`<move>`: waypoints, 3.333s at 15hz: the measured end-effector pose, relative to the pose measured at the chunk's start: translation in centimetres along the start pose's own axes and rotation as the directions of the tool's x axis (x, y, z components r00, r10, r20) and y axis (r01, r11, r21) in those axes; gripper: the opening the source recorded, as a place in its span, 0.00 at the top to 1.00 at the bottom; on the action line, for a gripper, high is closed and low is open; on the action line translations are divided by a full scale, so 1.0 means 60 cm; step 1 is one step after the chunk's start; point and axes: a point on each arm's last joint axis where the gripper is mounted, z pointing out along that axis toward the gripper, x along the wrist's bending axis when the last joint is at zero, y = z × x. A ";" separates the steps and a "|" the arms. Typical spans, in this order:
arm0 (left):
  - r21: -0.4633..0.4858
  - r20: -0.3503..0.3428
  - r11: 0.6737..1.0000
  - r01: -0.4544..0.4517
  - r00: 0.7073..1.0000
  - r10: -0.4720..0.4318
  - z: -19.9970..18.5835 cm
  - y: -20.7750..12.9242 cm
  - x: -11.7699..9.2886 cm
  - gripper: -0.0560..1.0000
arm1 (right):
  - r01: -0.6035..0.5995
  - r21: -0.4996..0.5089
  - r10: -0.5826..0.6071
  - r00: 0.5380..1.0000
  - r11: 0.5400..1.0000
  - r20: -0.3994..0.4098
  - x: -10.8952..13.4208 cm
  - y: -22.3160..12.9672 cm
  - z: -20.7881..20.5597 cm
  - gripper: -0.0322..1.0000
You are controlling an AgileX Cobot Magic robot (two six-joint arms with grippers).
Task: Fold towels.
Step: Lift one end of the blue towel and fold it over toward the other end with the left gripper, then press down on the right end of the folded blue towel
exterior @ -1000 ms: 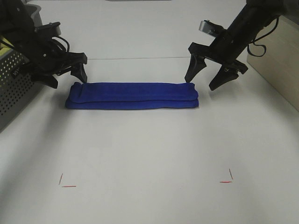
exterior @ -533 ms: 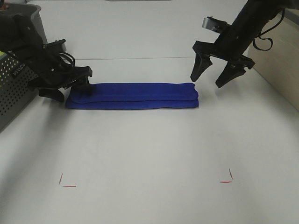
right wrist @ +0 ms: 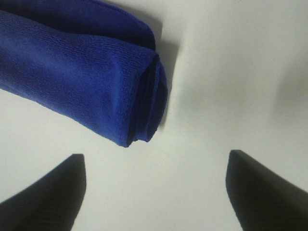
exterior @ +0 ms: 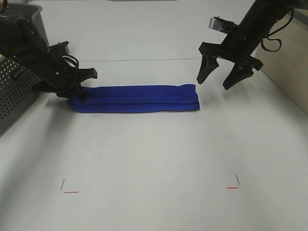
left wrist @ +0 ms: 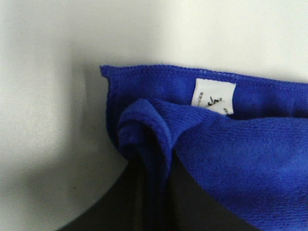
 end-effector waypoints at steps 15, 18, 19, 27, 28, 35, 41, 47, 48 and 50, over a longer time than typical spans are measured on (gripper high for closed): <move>0.067 0.169 0.986 -0.152 0.976 0.139 -0.140 0.017 -0.255 0.88 | -0.024 0.000 0.024 1.000 1.000 -0.013 0.002 0.000 0.000 0.24; 0.046 0.208 0.993 -0.108 0.973 0.096 -0.097 -0.006 -0.295 0.88 | -0.025 0.001 0.025 1.000 1.000 -0.014 0.002 0.000 0.000 0.24; 0.052 0.221 0.996 -0.077 0.973 0.063 -0.081 -0.012 -0.302 0.88 | -0.025 0.000 0.025 1.000 1.000 -0.016 0.002 0.000 0.000 0.24; 0.108 0.453 0.993 0.056 0.886 -0.099 -0.048 -0.025 -0.342 0.42 | -0.036 -0.004 0.036 0.998 0.999 -0.052 0.011 0.000 -0.009 0.24; 0.096 0.478 0.994 0.050 0.874 -0.090 -0.050 -0.024 -0.345 0.41 | -0.034 -0.011 0.033 0.998 0.999 -0.053 0.013 0.000 -0.015 0.24; -0.119 0.414 0.992 0.047 0.910 0.007 -0.121 0.069 -0.254 0.41 | -0.008 -0.101 -0.020 0.962 0.995 -0.273 0.063 0.003 -0.064 0.24; -0.151 0.356 0.986 0.070 0.934 -0.012 -0.155 0.107 -0.183 0.41 | -0.080 -0.160 -0.038 0.782 0.984 -0.622 0.075 -0.037 0.021 0.24; -0.150 0.348 0.987 0.062 0.937 -0.006 -0.154 0.107 -0.182 0.41 | -0.148 -0.152 0.013 0.757 0.977 -0.653 0.046 -0.039 0.104 0.24; -0.150 0.347 0.987 0.060 0.938 -0.004 -0.154 0.107 -0.182 0.41 | -0.153 -0.156 0.021 0.774 0.976 -0.633 0.040 -0.038 0.114 0.24; -0.154 0.345 0.987 0.050 0.939 0.006 -0.154 0.107 -0.182 0.41 | -0.135 -0.168 0.015 0.821 0.977 -0.570 0.030 -0.039 0.123 0.24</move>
